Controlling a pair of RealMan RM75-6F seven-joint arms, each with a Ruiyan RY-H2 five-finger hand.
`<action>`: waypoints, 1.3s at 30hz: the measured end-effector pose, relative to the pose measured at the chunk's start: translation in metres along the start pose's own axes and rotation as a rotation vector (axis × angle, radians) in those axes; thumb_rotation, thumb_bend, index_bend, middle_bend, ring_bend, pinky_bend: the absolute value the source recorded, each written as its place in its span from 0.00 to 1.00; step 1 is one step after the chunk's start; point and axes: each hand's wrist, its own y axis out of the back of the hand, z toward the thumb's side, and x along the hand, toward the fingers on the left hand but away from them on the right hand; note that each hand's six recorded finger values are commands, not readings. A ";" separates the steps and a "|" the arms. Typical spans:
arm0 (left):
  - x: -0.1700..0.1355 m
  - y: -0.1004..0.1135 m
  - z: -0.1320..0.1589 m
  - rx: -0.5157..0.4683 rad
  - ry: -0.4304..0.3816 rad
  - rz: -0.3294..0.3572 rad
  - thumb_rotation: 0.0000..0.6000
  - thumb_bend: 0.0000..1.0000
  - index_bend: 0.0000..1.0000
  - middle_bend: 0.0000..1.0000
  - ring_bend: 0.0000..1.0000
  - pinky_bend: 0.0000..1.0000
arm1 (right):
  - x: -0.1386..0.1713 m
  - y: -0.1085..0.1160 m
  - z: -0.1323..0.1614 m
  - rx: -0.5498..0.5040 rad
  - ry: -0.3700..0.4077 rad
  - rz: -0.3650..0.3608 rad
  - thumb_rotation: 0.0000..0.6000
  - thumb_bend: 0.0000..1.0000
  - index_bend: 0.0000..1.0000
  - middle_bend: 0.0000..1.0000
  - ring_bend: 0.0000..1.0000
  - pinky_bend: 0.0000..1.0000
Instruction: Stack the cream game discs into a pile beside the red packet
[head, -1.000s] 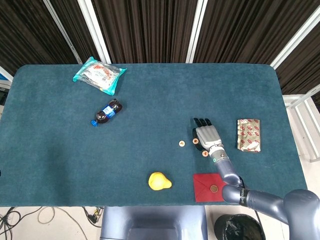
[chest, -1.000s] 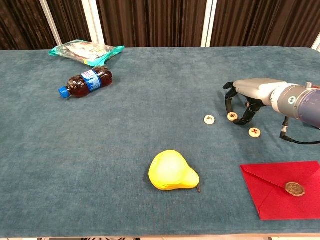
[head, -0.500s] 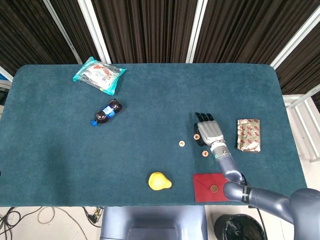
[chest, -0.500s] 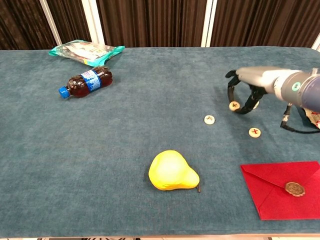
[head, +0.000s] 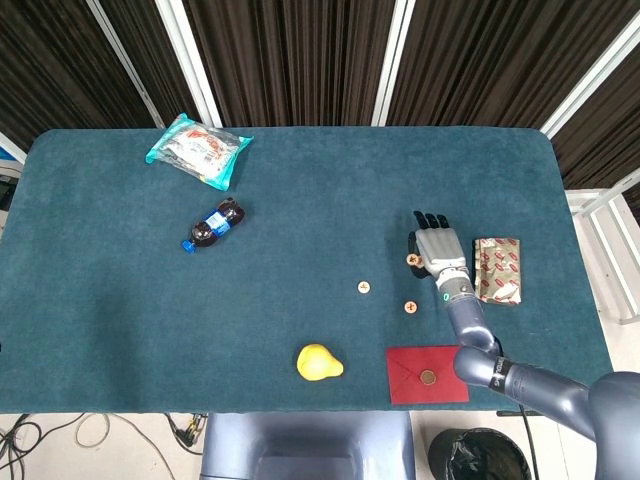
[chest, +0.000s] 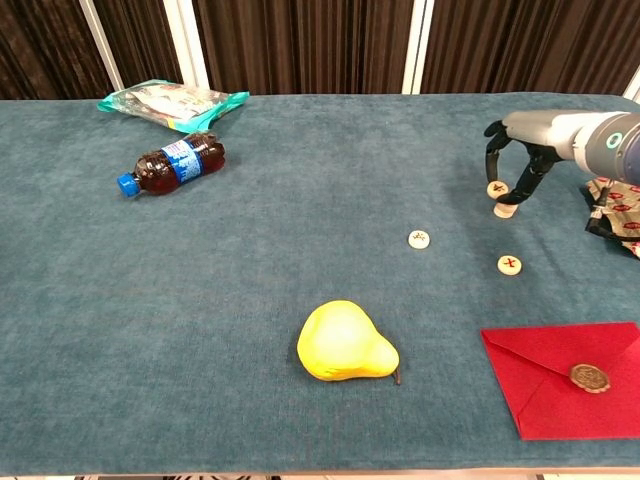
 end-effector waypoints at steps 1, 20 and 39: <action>0.000 0.000 0.000 -0.001 0.001 0.000 1.00 0.63 0.05 0.00 0.00 0.00 | -0.001 -0.001 -0.001 0.001 -0.004 0.003 1.00 0.38 0.57 0.00 0.00 0.00; 0.001 0.000 0.000 0.003 0.001 -0.001 1.00 0.63 0.05 0.00 0.00 0.00 | -0.007 -0.008 -0.011 0.023 -0.032 0.025 1.00 0.38 0.57 0.00 0.00 0.00; 0.001 0.000 0.000 0.005 0.001 -0.001 1.00 0.63 0.05 0.00 0.00 0.00 | -0.008 -0.007 -0.016 0.032 -0.051 0.031 1.00 0.38 0.54 0.00 0.00 0.00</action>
